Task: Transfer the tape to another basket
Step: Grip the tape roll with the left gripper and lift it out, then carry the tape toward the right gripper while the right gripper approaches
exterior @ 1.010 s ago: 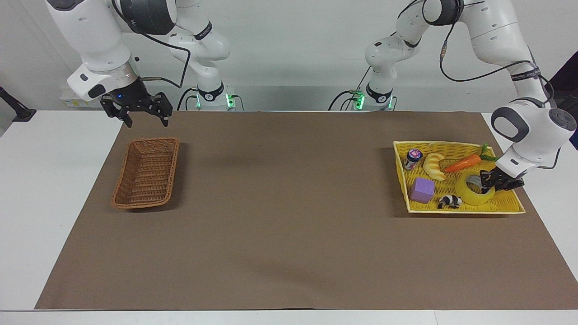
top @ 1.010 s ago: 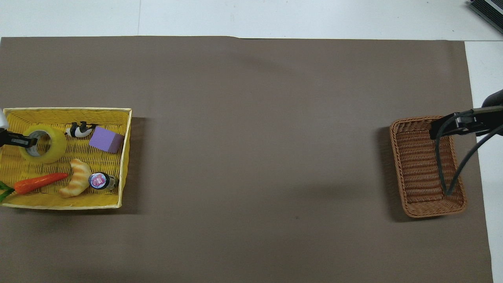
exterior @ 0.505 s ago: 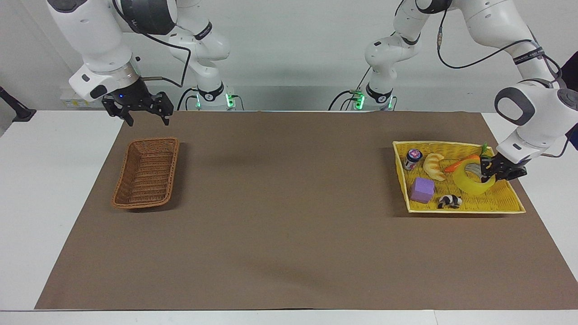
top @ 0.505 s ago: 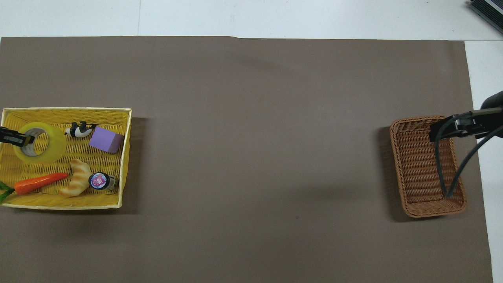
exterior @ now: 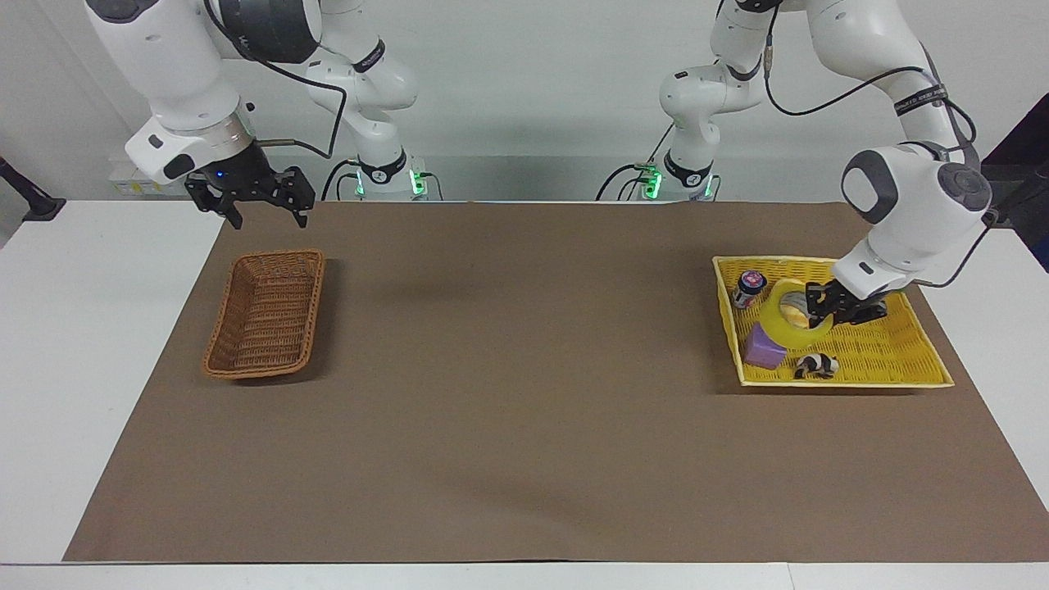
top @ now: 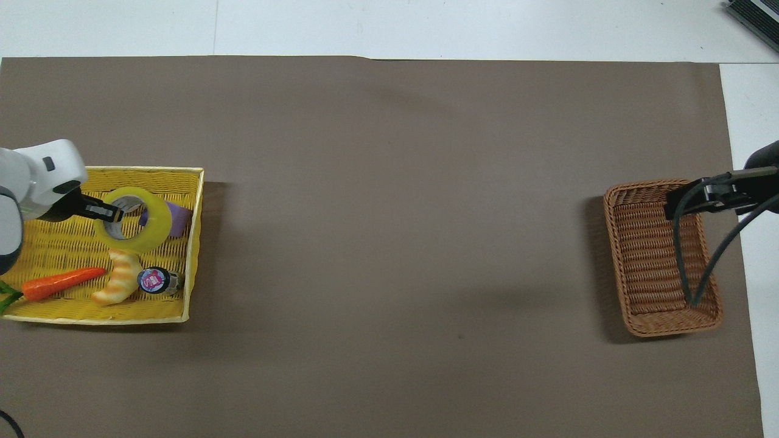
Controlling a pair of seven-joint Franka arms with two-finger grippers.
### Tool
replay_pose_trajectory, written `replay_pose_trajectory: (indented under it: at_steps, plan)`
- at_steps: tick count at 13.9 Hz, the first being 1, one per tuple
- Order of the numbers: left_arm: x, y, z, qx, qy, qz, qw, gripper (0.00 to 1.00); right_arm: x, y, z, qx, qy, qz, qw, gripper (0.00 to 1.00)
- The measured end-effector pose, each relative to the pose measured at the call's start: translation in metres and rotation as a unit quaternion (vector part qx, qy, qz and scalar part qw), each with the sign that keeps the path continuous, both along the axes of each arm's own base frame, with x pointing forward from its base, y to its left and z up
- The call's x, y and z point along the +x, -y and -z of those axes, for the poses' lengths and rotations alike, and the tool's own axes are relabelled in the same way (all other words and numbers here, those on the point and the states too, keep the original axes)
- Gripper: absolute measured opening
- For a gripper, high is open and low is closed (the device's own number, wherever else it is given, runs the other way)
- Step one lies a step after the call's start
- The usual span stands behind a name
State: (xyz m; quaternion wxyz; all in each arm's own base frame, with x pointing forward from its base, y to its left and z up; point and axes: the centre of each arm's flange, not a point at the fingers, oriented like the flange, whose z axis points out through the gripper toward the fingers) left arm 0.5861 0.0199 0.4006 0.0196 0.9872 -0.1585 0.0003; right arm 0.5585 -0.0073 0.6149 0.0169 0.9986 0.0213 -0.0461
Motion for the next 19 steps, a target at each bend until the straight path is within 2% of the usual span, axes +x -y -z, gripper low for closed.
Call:
replay_pose_trajectory:
  at_steps: [3,5,7,12,14,19]
  plan:
    - [-0.005,0.078,0.009,0.000,0.001,-0.043,0.999,0.22,0.000,-0.008,0.002,0.039,0.003,0.001,0.999,1.00]
    - [-0.014,0.128,0.015,-0.008,0.000,-0.076,0.997,0.22,0.001,-0.016,0.007,0.066,0.030,0.001,0.997,1.00]
    - [-0.022,0.170,0.014,-0.039,-0.005,-0.109,0.993,0.22,-0.006,-0.026,0.015,0.085,0.043,0.000,0.995,1.00]
    - [-0.056,0.281,0.006,-0.078,-0.004,-0.176,0.981,0.22,-0.017,-0.088,0.056,0.129,0.037,-0.033,0.990,1.00]
    - [-0.071,0.315,0.001,-0.109,-0.011,-0.189,0.976,0.22,-0.020,-0.109,0.079,0.162,0.037,-0.051,0.985,1.00]
    - [-0.092,0.370,-0.016,-0.180,0.004,-0.219,0.959,0.22,-0.020,-0.130,0.137,0.251,0.055,-0.108,0.960,1.00]
